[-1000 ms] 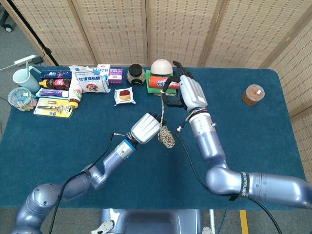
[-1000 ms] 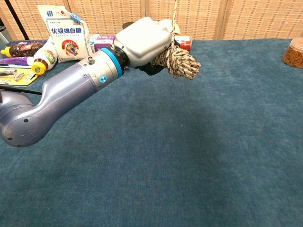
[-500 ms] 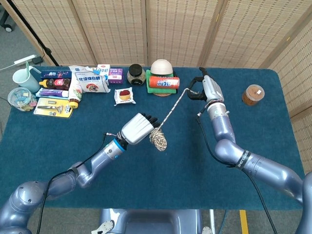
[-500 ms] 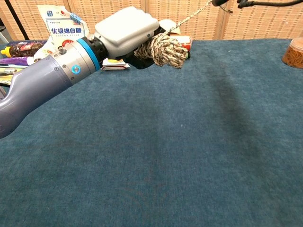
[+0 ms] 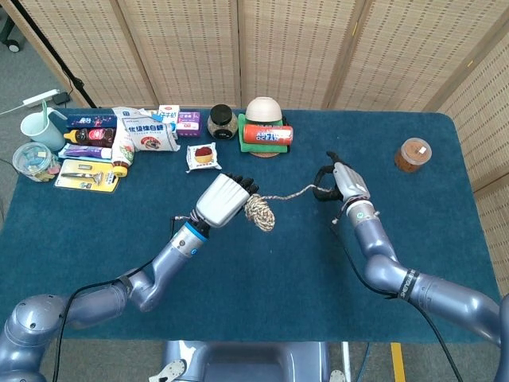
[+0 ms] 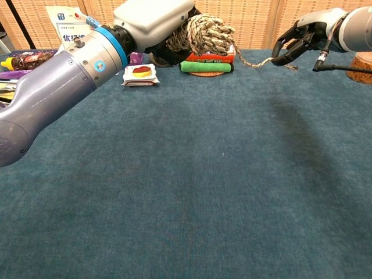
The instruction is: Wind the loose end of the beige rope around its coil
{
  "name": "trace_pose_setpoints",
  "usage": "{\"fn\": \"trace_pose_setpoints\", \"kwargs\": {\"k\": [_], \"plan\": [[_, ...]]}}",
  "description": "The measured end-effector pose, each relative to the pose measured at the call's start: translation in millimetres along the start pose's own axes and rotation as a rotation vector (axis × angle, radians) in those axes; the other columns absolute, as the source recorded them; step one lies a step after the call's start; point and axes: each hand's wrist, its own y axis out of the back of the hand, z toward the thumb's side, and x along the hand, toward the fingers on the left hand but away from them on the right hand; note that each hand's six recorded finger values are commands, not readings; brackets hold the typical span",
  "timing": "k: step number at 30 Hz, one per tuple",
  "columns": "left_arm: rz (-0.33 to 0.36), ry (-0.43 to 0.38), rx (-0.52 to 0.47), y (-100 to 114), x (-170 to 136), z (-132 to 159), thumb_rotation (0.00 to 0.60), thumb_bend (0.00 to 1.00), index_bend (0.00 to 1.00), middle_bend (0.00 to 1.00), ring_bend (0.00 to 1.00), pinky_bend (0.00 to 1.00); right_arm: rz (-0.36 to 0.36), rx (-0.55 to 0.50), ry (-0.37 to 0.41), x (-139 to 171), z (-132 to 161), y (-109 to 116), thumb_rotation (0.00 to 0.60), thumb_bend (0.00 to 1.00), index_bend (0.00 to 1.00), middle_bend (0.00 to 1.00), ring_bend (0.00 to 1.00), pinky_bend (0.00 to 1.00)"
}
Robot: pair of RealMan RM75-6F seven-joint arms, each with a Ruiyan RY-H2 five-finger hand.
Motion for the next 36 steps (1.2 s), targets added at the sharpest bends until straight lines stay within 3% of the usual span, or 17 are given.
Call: {"fn": "trace_pose_setpoints", "kwargs": {"k": [15,22,36], "plan": [[-0.058,0.141,0.07,20,8,13,0.6,0.54,0.82,0.57,0.63,0.77,0.176,0.083,0.119,71,-6,-63,0.6,0.51,0.78,0.0,0.0,0.0],[-0.064,0.177,0.081,29,6,11,0.6,0.54,0.83,0.57,0.63,0.77,0.191,0.093,0.134,83,-16,-74,0.6,0.51,0.78,0.0,0.0,0.0],[-0.081,0.182,0.088,24,3,7,0.6,0.54,0.83,0.57,0.63,0.77,0.175,0.096,0.132,75,-26,-79,0.6,0.51,0.78,0.0,0.0,0.0]]}}
